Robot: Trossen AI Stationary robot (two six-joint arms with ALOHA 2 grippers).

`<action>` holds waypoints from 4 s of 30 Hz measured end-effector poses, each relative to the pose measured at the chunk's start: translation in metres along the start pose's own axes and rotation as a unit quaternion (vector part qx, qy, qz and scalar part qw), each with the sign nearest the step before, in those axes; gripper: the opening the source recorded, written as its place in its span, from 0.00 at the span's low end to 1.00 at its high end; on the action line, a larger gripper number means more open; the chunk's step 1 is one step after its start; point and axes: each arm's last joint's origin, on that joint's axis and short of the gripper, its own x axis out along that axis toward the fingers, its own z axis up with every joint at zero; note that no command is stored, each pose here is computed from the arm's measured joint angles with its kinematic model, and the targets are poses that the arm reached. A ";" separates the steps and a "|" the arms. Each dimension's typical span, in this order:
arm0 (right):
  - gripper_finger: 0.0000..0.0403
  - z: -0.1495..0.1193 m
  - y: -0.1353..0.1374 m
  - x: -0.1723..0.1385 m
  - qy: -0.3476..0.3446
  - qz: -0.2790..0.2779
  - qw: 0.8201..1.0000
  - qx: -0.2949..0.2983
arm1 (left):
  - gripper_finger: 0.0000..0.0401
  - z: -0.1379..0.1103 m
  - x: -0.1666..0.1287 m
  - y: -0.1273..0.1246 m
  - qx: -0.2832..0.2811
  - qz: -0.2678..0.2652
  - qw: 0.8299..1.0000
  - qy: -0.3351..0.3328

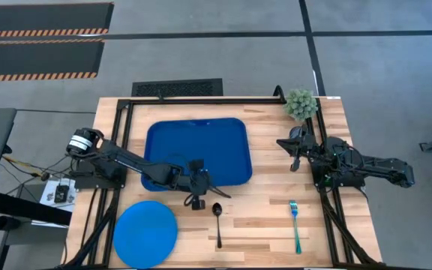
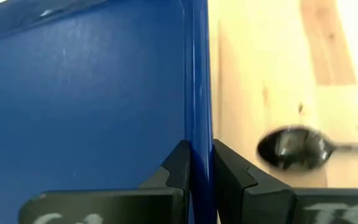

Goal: Pick and place plate/cup/fork/spoon on tray
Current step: Prepare the blue tray in the middle of the table

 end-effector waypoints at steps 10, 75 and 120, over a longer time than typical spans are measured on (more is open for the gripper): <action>0.11 0.000 0.000 0.000 0.000 0.000 1.000 0.000 | 0.06 -0.007 0.042 -0.017 0.026 -0.001 1.000 -0.011; 0.11 0.000 0.000 0.000 0.000 0.000 1.000 0.000 | 0.06 0.011 0.085 -0.044 -0.020 -0.041 0.998 -0.035; 0.11 0.000 0.000 0.000 0.000 0.000 1.000 0.000 | 0.22 0.014 0.084 -0.045 -0.065 -0.059 0.995 -0.043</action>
